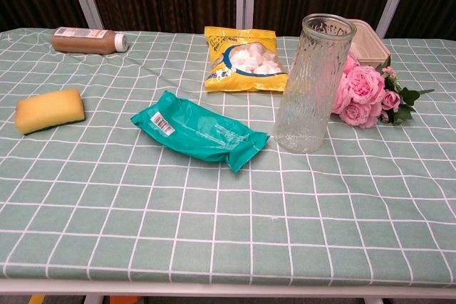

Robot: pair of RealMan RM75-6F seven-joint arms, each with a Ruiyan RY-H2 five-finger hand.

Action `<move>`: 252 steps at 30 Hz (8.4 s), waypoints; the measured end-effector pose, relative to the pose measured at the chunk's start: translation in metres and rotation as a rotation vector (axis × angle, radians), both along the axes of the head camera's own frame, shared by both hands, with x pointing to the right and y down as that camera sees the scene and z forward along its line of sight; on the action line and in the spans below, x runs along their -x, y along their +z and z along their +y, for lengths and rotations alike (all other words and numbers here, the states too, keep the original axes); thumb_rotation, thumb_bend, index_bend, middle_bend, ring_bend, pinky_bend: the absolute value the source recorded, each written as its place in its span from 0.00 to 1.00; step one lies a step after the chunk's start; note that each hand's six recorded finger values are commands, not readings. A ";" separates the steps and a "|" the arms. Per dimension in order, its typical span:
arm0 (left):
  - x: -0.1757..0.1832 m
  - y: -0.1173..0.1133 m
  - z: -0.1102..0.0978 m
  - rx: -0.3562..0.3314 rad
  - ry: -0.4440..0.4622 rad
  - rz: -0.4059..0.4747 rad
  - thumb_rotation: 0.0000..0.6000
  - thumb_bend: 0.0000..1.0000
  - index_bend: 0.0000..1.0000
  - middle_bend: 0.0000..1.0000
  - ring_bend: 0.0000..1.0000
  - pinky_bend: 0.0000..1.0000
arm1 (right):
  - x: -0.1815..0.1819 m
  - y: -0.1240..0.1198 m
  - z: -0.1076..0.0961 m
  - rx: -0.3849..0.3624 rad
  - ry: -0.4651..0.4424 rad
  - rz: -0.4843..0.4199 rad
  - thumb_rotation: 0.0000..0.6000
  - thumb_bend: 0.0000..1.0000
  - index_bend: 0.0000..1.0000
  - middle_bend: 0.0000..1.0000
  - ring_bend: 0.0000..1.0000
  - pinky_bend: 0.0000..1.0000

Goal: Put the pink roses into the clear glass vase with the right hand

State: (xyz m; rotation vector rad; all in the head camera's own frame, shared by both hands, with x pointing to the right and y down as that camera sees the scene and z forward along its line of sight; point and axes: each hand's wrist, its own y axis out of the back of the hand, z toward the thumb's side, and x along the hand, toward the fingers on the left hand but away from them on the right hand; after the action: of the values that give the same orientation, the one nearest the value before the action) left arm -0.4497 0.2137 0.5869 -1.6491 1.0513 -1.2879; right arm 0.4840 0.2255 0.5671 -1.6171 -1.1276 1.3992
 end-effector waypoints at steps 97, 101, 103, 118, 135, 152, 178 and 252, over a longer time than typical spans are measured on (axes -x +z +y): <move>0.040 0.016 0.012 0.065 -0.078 0.009 1.00 0.06 0.11 0.09 0.07 0.12 | 0.170 0.196 -0.156 0.351 -0.181 0.169 1.00 0.09 0.00 0.10 0.00 0.02; 0.041 0.017 0.013 0.067 -0.081 0.009 1.00 0.06 0.11 0.09 0.07 0.12 | 0.173 0.200 -0.159 0.337 -0.171 0.170 1.00 0.12 0.03 0.17 0.04 0.16; 0.042 0.017 0.013 0.067 -0.082 0.009 1.00 0.06 0.11 0.09 0.07 0.12 | 0.174 0.200 -0.160 0.321 -0.168 0.174 1.00 0.14 0.08 0.22 0.10 0.23; 0.044 0.016 0.013 0.062 -0.089 0.008 1.00 0.06 0.11 0.09 0.07 0.12 | 0.172 0.198 -0.163 0.248 -0.173 0.194 1.00 0.29 0.71 0.55 0.39 0.48; 0.041 0.017 0.011 0.067 -0.084 0.006 1.00 0.06 0.11 0.09 0.07 0.12 | 0.150 0.136 -0.183 0.124 -0.093 0.072 1.00 0.30 0.73 0.57 0.41 0.50; 0.032 0.018 0.010 0.075 -0.071 0.003 1.00 0.06 0.11 0.09 0.07 0.12 | 0.158 -0.069 -0.224 -0.204 -0.053 -0.271 1.00 0.28 0.73 0.57 0.40 0.52; 0.035 0.022 0.011 0.094 -0.083 -0.001 1.00 0.06 0.11 0.09 0.07 0.12 | 0.194 -0.093 -0.205 0.245 0.234 -1.279 1.00 0.28 0.73 0.57 0.40 0.52; 0.035 0.016 0.002 0.063 -0.082 0.028 1.00 0.06 0.11 0.09 0.07 0.12 | 0.141 -0.014 -0.160 0.106 -0.090 -0.588 1.00 0.05 0.01 0.03 0.00 0.00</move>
State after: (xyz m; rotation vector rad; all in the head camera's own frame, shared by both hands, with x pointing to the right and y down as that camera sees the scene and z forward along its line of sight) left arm -0.4844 0.2155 0.6032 -1.6906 1.1149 -1.3677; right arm 0.3433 0.0655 0.5529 -2.2096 -1.2920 0.9553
